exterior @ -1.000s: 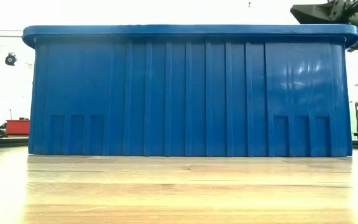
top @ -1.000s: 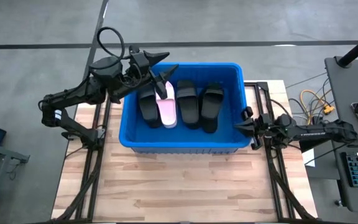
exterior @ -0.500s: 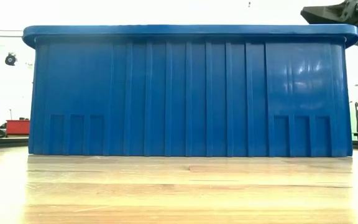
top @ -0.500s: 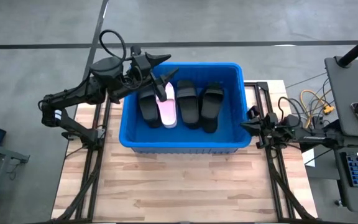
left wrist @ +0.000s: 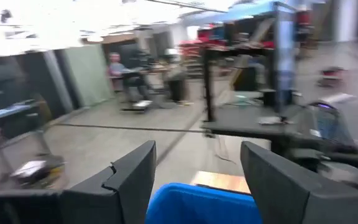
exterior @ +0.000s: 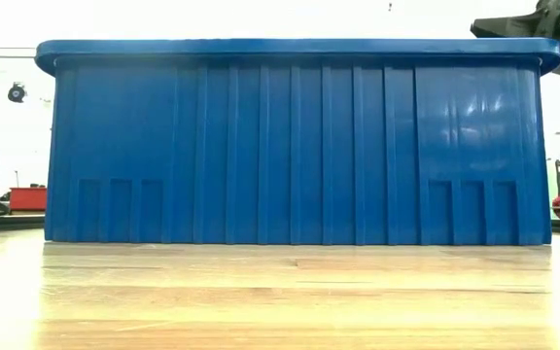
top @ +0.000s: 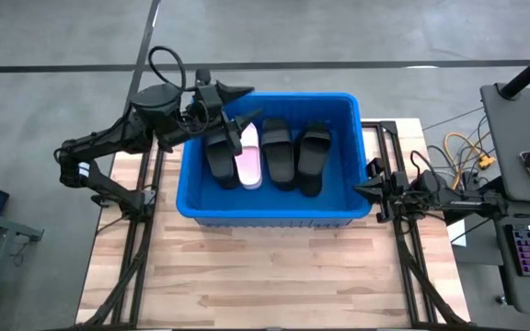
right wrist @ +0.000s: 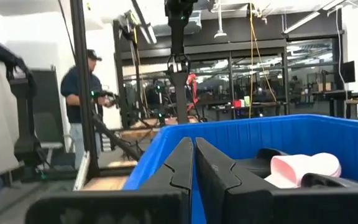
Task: Pick and place slides into bin
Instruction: Return to Home Position
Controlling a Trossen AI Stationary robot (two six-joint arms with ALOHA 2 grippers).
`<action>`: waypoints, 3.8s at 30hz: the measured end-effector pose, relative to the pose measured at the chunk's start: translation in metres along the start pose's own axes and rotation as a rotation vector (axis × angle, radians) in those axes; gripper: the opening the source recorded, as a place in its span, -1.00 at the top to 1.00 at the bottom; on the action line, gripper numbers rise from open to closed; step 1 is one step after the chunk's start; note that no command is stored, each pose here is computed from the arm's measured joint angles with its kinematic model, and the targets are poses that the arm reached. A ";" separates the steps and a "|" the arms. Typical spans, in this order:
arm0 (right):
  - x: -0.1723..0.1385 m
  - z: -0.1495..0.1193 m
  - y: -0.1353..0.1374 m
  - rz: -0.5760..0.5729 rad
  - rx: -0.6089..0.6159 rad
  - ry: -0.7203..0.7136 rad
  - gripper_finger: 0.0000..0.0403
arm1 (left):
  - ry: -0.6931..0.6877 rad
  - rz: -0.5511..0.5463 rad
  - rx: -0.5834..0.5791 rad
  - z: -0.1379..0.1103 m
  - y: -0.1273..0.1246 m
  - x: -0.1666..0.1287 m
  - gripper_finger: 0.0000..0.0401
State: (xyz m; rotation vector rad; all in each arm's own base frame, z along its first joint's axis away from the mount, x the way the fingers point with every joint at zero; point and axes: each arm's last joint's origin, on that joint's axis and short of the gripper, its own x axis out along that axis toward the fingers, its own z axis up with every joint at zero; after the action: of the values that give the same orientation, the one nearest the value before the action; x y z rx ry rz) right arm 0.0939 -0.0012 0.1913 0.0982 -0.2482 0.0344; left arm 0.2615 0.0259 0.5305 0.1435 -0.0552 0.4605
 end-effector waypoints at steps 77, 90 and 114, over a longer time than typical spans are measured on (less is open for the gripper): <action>0.006 0.011 -0.004 -0.184 -0.032 0.152 0.96 | -0.168 -0.291 -0.166 -0.332 0.016 -0.185 1.00; 0.006 0.041 -0.001 -0.181 -0.060 0.078 0.96 | -0.174 -0.290 -0.163 -0.332 0.016 -0.184 1.00; -0.006 0.116 0.008 -0.162 -0.052 -0.149 0.96 | -0.174 -0.291 -0.162 -0.332 0.015 -0.184 1.00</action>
State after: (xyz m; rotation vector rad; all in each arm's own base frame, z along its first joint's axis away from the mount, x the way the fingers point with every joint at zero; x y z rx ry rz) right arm 0.0590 -0.0053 0.3024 0.0691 -0.3894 -0.1412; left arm 0.0968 0.0087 0.1886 0.0306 -0.2383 0.1514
